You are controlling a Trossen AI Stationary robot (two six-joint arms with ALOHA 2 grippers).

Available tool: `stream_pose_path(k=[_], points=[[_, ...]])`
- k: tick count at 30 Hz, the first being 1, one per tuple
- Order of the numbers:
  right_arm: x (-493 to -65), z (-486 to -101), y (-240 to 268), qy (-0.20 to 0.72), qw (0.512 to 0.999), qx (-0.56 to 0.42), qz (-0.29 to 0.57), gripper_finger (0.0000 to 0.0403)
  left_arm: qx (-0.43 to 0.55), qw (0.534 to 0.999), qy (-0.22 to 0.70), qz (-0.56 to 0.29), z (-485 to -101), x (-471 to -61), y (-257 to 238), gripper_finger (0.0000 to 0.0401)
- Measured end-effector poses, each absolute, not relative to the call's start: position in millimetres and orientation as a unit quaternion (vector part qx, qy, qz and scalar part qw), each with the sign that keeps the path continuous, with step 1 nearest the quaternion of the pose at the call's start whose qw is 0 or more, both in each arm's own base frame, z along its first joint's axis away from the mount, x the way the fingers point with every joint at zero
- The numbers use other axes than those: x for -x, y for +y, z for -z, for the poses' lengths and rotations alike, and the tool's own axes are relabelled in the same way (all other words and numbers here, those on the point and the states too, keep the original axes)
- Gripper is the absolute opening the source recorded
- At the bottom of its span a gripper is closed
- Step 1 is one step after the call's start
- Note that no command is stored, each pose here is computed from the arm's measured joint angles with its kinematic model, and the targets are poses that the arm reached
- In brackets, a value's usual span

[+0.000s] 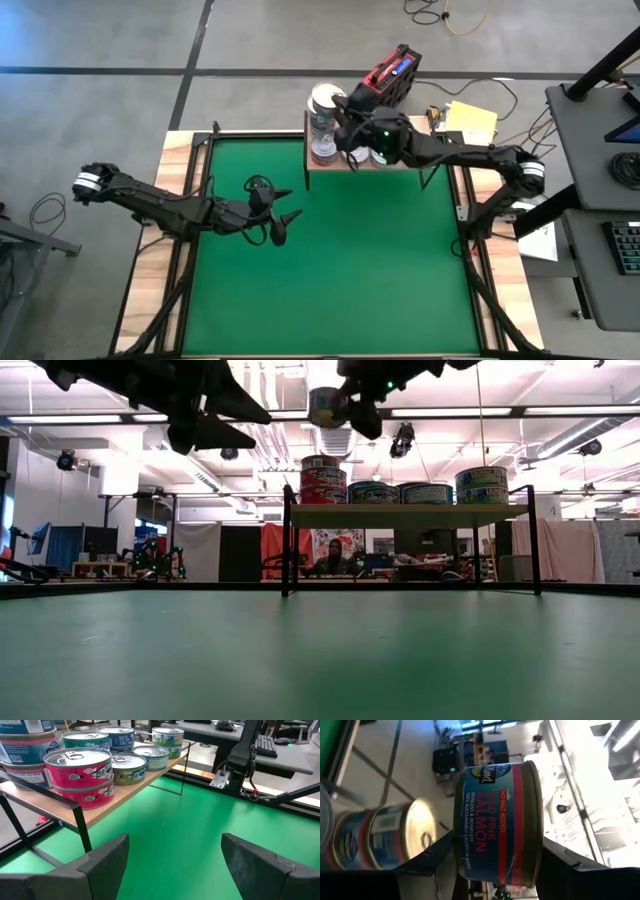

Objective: Stack canned seafood by type on shelf
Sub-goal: Stack the blue/pink tuna can on top of the other blue/pink tuna can on the shelf

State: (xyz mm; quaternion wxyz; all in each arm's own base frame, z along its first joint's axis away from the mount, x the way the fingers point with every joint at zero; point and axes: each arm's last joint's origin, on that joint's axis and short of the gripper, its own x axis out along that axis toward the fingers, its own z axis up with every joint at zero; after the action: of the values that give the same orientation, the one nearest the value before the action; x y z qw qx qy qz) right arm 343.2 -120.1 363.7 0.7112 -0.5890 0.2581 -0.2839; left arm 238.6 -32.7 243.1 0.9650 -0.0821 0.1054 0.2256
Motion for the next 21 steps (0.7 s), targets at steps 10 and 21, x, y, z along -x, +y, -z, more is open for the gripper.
stream_pose_path(k=[10,21], points=[[-337,-354,-146,0.279,0.738,0.554,0.266,0.0192,0.072,0.962,0.115,-0.235,-241,-238,-32,0.0300],[-330,-346,-160,0.297,0.750,0.544,0.232,0.0189,0.057,0.958,0.114,-0.258,-241,-237,-31,0.0300]])
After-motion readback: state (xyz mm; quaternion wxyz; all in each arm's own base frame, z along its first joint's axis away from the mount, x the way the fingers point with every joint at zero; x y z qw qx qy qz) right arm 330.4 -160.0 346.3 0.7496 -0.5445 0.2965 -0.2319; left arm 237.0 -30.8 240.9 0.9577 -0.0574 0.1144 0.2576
